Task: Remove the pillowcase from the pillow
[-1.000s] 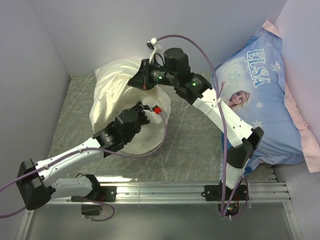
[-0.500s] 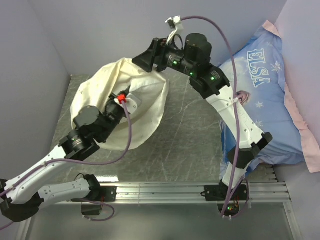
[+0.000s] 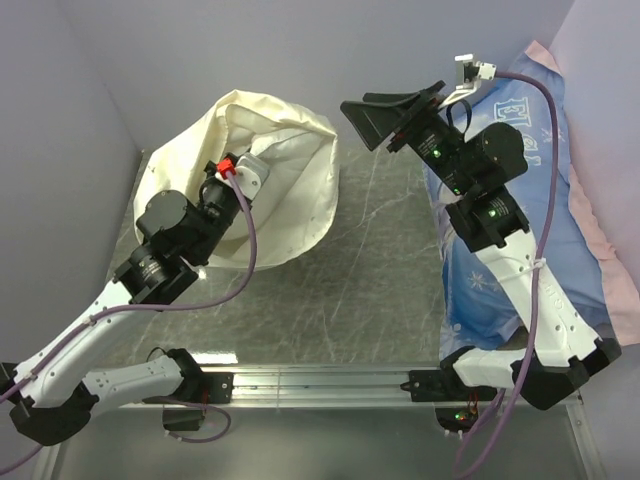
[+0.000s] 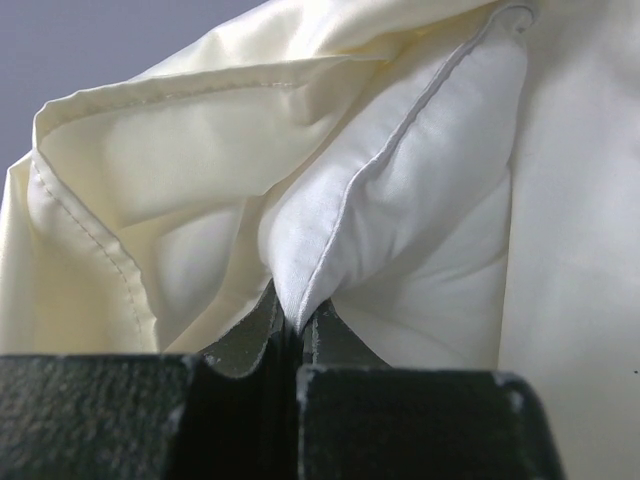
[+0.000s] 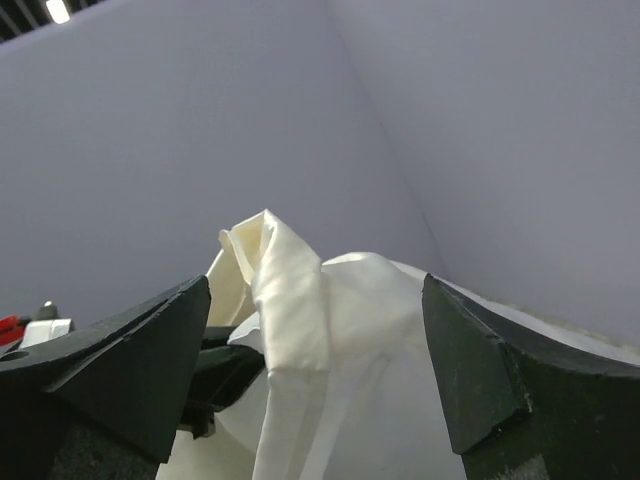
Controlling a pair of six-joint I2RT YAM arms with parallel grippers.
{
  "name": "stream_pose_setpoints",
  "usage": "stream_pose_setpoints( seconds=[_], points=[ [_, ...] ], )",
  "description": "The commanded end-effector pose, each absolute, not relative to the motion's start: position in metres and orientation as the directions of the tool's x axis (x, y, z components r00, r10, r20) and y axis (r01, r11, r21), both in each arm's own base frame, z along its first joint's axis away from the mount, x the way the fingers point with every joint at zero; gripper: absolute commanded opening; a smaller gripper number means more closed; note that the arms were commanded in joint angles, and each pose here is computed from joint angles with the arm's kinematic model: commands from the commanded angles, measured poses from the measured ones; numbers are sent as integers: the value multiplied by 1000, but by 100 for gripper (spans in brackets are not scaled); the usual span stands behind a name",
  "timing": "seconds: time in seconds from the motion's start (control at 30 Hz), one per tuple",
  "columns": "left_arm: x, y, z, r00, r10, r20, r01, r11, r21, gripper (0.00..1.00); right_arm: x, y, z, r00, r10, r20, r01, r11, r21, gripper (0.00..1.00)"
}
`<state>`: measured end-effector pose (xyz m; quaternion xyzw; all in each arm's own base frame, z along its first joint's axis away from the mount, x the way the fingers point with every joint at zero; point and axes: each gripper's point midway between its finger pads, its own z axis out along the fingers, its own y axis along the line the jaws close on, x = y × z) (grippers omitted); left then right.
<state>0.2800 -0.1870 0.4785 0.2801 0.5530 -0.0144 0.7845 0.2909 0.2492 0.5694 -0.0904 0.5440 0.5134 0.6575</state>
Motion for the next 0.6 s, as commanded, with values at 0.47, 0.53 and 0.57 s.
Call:
stream_pose_setpoints(
  seconds=[0.47, 0.53, 0.57],
  points=[
    [236, -160, 584, 583, -13, -812, 417, 863, 285, 0, 315, 276, 447, -305, 505, -808, -833, 269, 483, 82],
    [230, -158, 595, 591, -28, -806, 424, 861, 281, 0, 318, 278, 436, -302, 498, -813, -827, 287, 483, 84],
    [233, -160, 596, 584, -23, -811, 425, 861, 281, 0, 318, 279, 433, -313, 497, -809, -826, 278, 490, 84]
  ],
)
